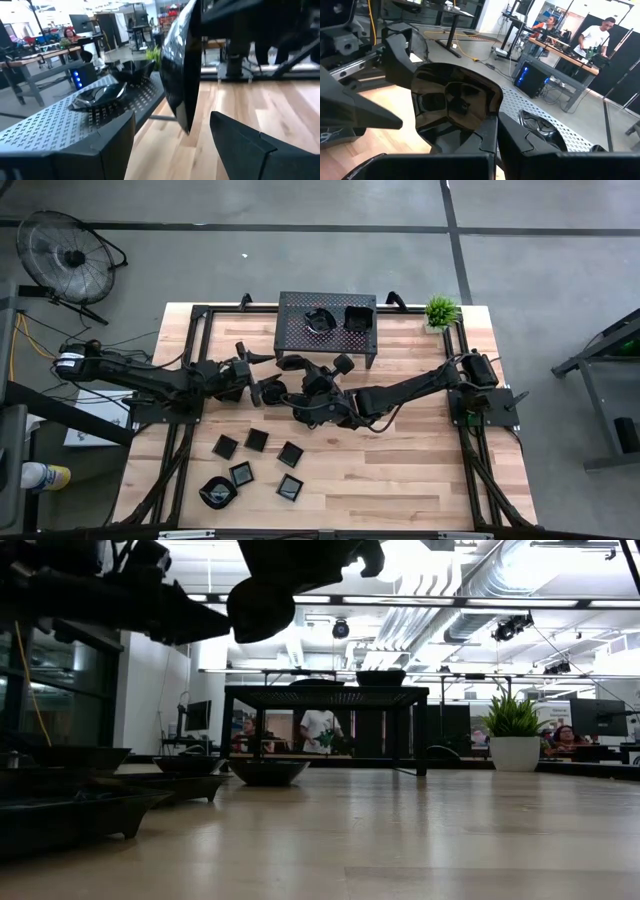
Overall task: Pick & Place Mini shaped plates
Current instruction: Stack the black leaf shaped plate on top of the black leaf shaped plate on the shelf
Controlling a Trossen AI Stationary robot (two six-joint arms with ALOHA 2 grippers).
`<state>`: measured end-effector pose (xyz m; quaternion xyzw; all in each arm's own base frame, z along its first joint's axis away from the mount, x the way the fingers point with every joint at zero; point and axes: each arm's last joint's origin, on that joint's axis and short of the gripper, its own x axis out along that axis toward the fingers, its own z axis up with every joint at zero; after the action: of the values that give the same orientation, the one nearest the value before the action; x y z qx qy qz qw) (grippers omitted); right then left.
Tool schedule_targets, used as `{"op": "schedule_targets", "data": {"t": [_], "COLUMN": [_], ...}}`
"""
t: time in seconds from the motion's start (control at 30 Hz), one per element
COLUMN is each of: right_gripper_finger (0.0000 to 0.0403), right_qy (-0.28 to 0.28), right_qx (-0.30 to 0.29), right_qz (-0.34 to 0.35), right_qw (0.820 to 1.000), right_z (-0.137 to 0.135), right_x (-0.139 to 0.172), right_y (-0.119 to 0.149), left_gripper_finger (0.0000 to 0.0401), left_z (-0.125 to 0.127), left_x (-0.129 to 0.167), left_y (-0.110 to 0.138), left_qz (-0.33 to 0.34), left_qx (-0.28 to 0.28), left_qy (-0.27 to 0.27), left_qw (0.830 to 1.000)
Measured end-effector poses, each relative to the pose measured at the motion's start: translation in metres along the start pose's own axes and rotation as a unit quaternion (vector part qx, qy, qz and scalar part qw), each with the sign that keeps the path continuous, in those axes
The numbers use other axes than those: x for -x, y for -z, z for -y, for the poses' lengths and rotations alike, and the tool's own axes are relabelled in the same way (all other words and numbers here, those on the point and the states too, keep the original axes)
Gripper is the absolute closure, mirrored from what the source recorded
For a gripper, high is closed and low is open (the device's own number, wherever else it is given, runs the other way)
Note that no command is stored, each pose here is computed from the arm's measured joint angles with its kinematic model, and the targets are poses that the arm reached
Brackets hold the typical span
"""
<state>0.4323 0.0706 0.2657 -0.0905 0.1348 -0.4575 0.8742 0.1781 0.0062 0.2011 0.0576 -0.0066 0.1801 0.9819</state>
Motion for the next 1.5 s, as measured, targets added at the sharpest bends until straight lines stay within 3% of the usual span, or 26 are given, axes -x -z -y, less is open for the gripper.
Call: {"op": "schedule_targets", "data": {"t": [0.83, 1.23, 1.5], "right_gripper_finger": [0.0403, 0.0403, 0.0403], "right_qy": [-0.020, -0.022, -0.034], "right_qx": [-0.007, -0.006, -0.006], "right_qz": [0.006, 0.006, 0.005], "right_qw": [1.000, 1.000, 0.999], "right_z": [0.0005, 0.0005, -0.0001], "right_x": [-0.0046, -0.0046, -0.0049], "right_y": [-0.0038, -0.0038, -0.0037], "left_gripper_finger": [0.0154, 0.0269, 0.0316], "left_z": [0.0002, 0.0003, 0.0004], "left_x": [-0.0004, -0.0004, -0.0004], "left_y": [-0.0029, -0.0030, -0.0030], "left_qz": [0.011, 0.011, 0.011], "left_qx": [0.022, 0.026, 0.026], "left_qy": [0.005, 0.008, 0.008], "left_qw": [1.000, 1.000, 1.000]}}
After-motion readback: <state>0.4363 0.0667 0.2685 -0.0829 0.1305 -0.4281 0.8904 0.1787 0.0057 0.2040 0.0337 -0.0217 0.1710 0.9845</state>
